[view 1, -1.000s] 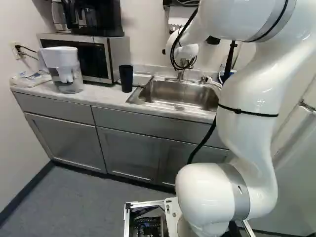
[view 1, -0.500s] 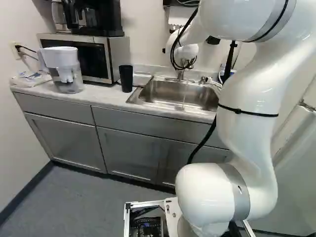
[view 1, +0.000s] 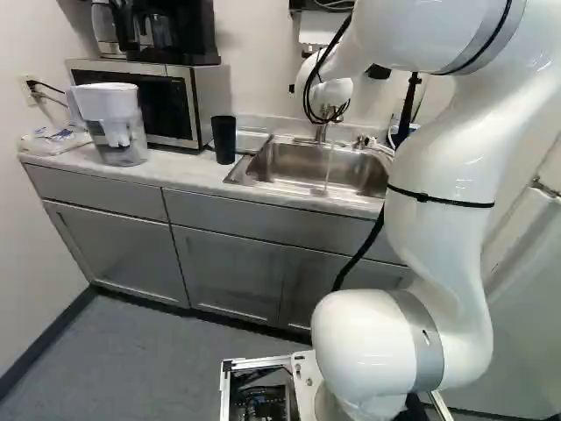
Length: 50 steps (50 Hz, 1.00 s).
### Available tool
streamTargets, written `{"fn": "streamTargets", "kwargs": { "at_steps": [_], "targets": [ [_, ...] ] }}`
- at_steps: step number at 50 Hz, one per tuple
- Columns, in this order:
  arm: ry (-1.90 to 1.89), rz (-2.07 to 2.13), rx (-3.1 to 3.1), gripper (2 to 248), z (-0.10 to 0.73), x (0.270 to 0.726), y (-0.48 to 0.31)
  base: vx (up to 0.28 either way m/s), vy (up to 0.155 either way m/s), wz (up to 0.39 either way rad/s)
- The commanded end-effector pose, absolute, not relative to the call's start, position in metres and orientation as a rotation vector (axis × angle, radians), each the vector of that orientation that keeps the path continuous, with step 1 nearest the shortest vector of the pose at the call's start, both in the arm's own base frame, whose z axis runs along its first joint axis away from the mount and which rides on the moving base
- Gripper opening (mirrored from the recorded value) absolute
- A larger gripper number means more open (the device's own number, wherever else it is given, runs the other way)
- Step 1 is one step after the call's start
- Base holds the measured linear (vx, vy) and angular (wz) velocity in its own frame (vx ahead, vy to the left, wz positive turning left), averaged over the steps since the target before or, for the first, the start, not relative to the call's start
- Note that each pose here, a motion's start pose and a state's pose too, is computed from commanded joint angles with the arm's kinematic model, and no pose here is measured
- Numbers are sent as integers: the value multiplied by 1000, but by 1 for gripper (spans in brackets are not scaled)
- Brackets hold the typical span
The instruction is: Rinse the cup and place it in the tray
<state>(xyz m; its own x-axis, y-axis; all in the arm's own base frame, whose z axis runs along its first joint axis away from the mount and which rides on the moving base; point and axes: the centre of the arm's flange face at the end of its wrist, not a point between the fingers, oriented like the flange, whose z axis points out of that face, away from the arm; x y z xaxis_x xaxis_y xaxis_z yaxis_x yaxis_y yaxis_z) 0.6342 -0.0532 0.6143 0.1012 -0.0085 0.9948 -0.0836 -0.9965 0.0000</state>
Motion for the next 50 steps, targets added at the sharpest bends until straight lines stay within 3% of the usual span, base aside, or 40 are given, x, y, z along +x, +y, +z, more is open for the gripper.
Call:
{"fn": "streamTargets", "kwargs": {
  "at_steps": [50],
  "targets": [
    [-82,2085,2284,247,621,633,-46,0,0,0]
  ]
}}
